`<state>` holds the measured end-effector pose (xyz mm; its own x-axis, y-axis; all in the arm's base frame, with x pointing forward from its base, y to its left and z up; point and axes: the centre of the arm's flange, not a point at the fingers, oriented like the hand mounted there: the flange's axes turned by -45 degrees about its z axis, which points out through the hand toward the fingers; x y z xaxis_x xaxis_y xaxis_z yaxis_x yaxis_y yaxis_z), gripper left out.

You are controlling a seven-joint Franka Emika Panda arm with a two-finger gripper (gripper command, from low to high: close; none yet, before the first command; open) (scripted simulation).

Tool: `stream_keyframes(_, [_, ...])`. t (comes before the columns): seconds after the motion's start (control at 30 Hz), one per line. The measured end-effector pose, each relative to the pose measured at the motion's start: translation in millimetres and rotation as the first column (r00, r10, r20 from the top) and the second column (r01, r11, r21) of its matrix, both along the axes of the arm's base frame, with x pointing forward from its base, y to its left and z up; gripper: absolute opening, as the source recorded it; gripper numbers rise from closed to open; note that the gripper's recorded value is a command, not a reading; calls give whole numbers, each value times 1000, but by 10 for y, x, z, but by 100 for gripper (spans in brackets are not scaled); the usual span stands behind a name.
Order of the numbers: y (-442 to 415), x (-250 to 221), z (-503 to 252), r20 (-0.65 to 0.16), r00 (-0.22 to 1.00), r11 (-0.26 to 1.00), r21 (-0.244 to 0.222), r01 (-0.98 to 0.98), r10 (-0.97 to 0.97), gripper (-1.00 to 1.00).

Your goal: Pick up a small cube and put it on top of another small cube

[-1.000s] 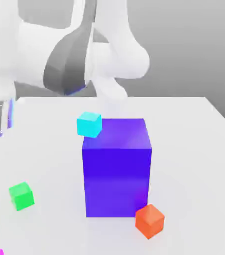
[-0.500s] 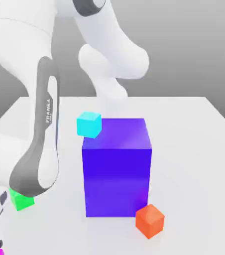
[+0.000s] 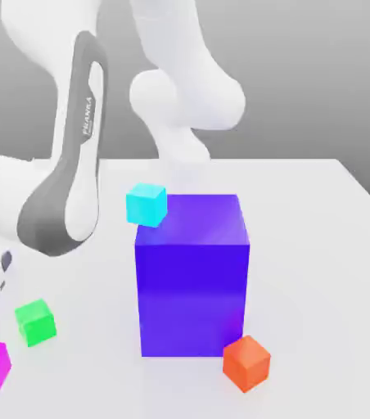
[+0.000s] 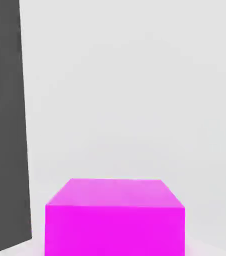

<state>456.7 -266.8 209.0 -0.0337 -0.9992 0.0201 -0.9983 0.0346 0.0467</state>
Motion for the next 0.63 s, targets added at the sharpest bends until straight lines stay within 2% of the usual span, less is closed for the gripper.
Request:
stream_keyframes(0.17, [-9, -596, 173, 2, 1000, 1000, 2, -20, 20, -100])
stream_keyframes(0.37, [-33, -1328, 285, 43, 999, 1000, 16, 1, -2, -100])
stream_keyframes(0.53, [49, -1322, -223, 48, 999, 1000, 17, -22, 21, -100])
stream_keyframes(0.57, [54, -1325, -284, 48, 999, 1000, 17, -23, 22, 100])
stream_keyframes(0.63, [54, -1325, -284, 48, 999, 1000, 17, -23, 22, 100])
